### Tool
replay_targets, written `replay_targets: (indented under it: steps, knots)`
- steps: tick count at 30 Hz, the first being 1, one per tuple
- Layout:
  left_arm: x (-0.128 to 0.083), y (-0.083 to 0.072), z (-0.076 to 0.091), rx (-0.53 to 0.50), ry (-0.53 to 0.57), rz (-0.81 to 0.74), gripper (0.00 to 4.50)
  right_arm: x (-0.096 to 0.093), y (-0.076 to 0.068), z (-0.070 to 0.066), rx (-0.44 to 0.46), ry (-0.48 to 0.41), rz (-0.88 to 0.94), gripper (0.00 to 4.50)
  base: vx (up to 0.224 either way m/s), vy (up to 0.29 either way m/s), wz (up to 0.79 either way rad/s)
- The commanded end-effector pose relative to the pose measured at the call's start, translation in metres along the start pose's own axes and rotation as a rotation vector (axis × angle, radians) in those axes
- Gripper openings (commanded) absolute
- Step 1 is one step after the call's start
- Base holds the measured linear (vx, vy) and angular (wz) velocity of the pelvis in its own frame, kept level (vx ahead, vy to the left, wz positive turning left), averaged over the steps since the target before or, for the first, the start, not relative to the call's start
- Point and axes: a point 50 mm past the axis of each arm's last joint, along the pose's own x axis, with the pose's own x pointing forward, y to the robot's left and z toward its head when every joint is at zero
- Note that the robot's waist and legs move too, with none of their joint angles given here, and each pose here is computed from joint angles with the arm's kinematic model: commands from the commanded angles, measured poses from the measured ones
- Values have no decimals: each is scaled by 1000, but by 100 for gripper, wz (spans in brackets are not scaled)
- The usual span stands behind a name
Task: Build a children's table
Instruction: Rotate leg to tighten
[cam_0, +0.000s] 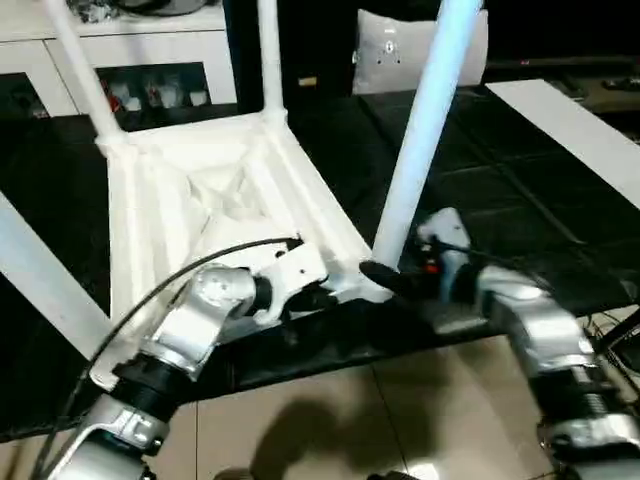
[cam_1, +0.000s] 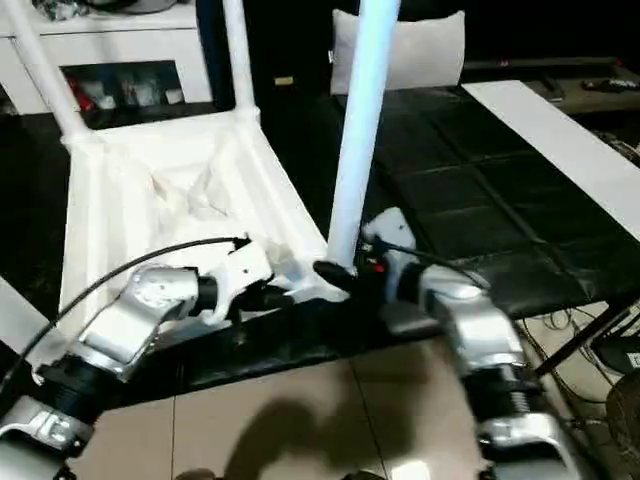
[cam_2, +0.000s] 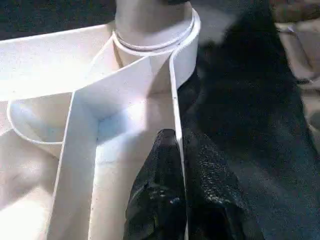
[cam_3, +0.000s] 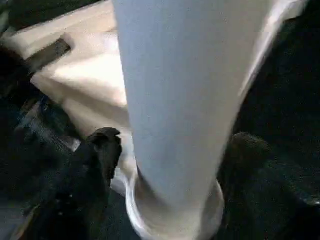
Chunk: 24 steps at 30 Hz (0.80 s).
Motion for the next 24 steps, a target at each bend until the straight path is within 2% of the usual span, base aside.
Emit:
replay_targets:
  steps: [1, 6, 13, 15, 24]
  knots:
    - [-2, -5, 8, 97, -29, -116, 0, -8, 3, 2, -26, 17, 86, 418, 0, 0, 0]
    - [-10, -9, 5, 145, -25, -225, 0, -19, 10, 1, -46, 52, 240, 418, 0, 0, 0]
    - [-17, -14, -3, 184, 21, -346, 0, -20, 15, 4, -70, 64, 378, 347, 0, 0, 0]
    - [-18, -17, -2, 194, 16, -380, 0, -19, 19, 4, -45, 68, 437, 329, 0, 0, 0]
    - [-21, -17, -2, 200, 13, -397, 0, -14, 24, 1, -23, 76, 503, 249, 0, 0, 0]
